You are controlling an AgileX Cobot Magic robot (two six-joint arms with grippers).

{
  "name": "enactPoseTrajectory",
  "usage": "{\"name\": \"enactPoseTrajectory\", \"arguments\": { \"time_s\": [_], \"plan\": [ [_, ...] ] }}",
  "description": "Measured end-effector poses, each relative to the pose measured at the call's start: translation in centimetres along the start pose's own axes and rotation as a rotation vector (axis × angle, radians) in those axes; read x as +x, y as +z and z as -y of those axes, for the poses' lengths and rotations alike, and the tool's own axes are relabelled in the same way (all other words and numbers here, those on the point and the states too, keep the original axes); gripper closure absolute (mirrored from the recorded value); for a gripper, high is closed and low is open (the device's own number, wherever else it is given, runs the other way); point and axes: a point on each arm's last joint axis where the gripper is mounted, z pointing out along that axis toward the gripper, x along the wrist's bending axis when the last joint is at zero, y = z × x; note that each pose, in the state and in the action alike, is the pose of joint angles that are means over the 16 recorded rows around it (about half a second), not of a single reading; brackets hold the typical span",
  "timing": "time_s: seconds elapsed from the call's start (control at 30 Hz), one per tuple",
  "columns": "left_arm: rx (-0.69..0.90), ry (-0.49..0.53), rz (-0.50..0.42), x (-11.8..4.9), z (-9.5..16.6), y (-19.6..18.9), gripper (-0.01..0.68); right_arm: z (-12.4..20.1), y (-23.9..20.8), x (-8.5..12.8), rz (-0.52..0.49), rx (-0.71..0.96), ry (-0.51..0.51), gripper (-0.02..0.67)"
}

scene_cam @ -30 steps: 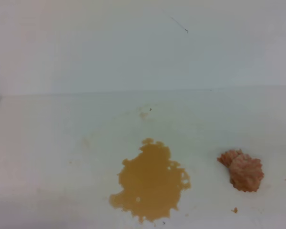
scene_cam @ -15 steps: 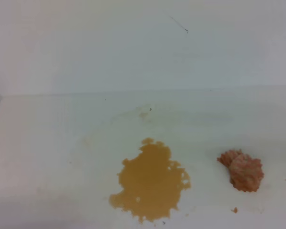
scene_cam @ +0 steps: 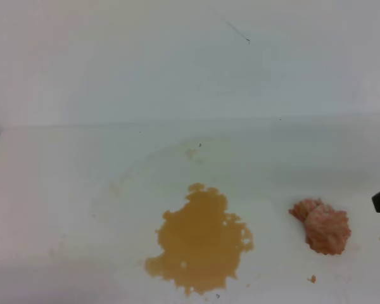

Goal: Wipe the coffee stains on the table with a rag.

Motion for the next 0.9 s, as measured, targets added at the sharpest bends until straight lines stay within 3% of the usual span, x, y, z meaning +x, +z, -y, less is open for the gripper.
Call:
{"name": "enactPoseTrajectory", "arguments": {
  "time_s": [0.43, 0.9],
  "plan": [
    [0.001, 0.000, 0.000, 0.0, 0.0, 0.0, 0.672, -4.1, 7.5, 1.3, -0.043, 0.101, -0.186, 0.298],
    [0.001, -0.004, 0.001, 0.0, 0.1, 0.0, 0.672, -2.8, 15.3, -0.2, -0.001, 0.302, -0.240, 0.264]
  ]
}}
